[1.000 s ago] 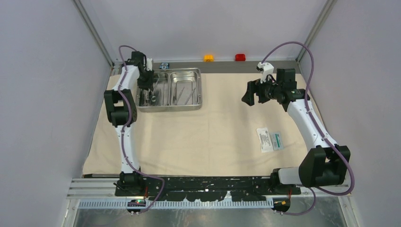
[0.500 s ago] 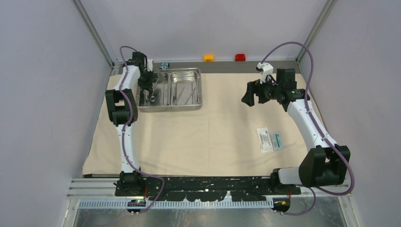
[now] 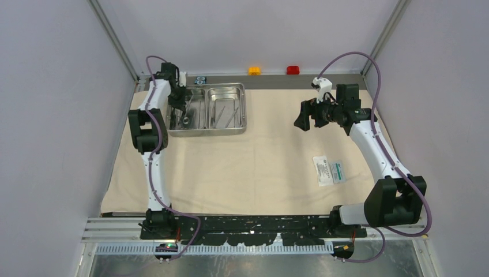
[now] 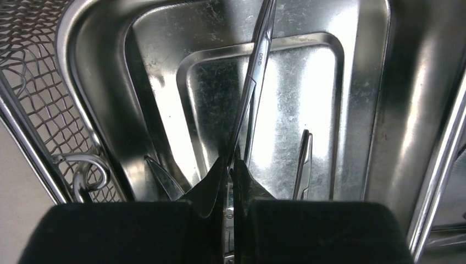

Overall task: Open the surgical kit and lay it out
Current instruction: Pick up the medical item from the container, then place the medical item in the surgical kit.

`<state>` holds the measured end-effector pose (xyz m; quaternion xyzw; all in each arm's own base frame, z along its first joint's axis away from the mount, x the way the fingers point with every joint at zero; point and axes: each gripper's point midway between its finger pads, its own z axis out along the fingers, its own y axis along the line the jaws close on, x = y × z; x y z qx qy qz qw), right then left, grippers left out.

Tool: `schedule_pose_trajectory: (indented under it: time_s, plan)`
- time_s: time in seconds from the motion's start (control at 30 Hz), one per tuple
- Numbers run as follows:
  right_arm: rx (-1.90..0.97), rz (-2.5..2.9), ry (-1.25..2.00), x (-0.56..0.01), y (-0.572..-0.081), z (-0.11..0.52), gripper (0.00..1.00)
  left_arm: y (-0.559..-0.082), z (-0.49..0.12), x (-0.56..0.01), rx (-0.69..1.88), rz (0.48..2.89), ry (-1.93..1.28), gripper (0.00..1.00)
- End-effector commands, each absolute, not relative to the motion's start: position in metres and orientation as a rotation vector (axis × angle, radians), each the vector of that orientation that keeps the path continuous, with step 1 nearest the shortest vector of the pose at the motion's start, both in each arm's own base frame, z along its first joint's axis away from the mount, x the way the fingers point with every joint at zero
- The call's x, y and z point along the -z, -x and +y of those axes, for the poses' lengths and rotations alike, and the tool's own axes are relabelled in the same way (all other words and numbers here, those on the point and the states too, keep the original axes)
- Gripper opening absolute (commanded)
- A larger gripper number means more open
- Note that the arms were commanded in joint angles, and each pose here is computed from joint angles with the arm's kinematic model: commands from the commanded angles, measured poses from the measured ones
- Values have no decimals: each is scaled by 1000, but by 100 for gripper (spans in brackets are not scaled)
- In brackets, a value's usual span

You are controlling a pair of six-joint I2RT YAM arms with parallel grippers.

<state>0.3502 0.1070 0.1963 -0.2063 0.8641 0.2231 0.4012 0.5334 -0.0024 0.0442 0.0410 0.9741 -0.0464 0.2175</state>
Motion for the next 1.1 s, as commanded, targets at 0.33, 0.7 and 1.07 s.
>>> schedule_pose_trajectory:
  time_s: [0.33, 0.7, 1.07]
  plan:
    - [-586, 2150, 552, -204, -354, 111, 91, -535, -11, -180, 178, 2446, -114, 0]
    - [-603, 2165, 554, -201, -355, 113, 91, -518, -20, -217, 228, 2396, -129, 0]
    - [-594, 2160, 565, -201, -353, 112, 91, -438, -64, -220, 447, 2410, -37, 0]
